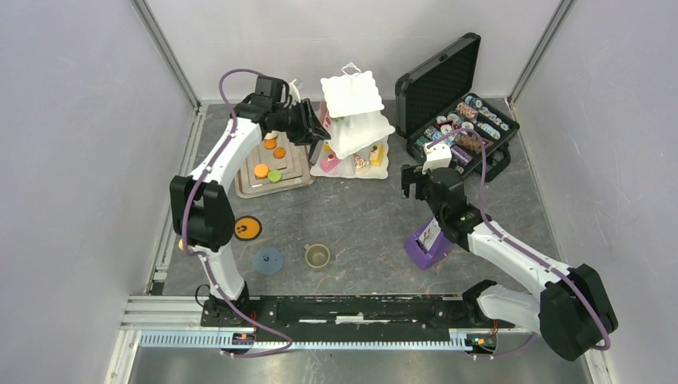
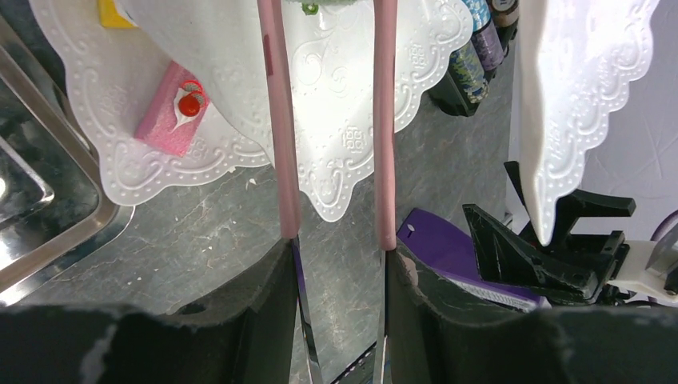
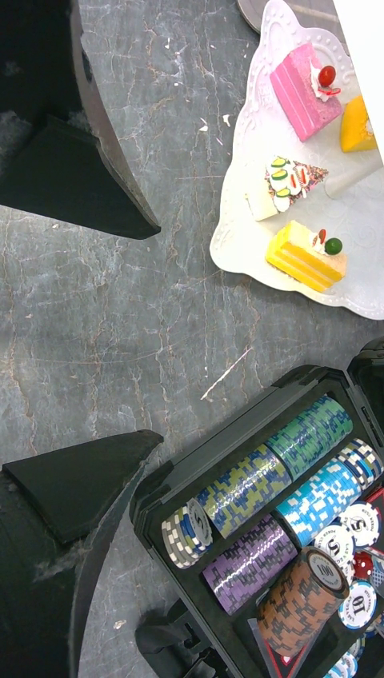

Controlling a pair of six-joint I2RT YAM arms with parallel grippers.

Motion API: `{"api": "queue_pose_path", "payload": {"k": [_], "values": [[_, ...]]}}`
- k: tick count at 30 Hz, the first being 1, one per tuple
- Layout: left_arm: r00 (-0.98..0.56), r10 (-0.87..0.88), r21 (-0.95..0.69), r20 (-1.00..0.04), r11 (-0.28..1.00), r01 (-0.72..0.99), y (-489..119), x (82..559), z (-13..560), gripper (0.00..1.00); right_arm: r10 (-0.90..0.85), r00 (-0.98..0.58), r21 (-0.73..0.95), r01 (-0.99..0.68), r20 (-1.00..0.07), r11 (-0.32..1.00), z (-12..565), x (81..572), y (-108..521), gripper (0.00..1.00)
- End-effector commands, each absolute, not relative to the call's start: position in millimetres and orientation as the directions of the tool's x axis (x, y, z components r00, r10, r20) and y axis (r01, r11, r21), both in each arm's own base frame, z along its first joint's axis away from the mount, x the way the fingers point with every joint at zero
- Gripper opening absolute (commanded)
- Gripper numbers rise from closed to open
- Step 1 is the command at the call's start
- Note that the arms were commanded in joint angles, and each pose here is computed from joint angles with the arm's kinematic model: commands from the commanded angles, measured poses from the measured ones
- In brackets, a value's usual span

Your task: Serve the afternoon tea

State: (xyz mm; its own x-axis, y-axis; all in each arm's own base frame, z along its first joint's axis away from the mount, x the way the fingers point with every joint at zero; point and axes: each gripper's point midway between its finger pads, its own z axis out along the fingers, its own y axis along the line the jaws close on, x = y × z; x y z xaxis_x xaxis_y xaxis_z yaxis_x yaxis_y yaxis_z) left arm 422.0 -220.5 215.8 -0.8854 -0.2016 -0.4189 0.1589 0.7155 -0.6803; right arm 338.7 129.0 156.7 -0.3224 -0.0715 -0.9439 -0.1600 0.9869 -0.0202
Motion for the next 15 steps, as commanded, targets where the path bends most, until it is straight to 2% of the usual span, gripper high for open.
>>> {"api": "queue_pose_path", "payload": {"k": [1, 3, 7, 15], "values": [[-0.859, -0.235, -0.705, -0.455, 0.685, 0.186, -234.4, 438.7, 235.0, 0.3, -0.046, -0.274, -0.002, -0.16, -0.961, 0.987, 176.3, 344.6, 132.9, 0.98], [-0.86, -0.235, -0.705, -0.452, 0.685, 0.183, -236.4, 441.0, 233.3, 0.34, -0.046, -0.274, -0.001, -0.161, -0.961, 0.987, 175.9, 344.2, 133.4, 0.98], [-0.852, -0.235, -0.691, -0.468, 0.698, 0.187, -234.3, 442.4, 233.7, 0.49, -0.048, -0.276, -0.004, -0.158, -0.96, 0.987, 175.0, 344.5, 132.7, 0.98], [-0.838, -0.207, -0.645, -0.505, 0.736, 0.207, -224.9, 435.0, 239.3, 0.63, -0.047, -0.28, 0.0, -0.165, -0.959, 0.986, 173.3, 344.9, 134.4, 0.98]]}}
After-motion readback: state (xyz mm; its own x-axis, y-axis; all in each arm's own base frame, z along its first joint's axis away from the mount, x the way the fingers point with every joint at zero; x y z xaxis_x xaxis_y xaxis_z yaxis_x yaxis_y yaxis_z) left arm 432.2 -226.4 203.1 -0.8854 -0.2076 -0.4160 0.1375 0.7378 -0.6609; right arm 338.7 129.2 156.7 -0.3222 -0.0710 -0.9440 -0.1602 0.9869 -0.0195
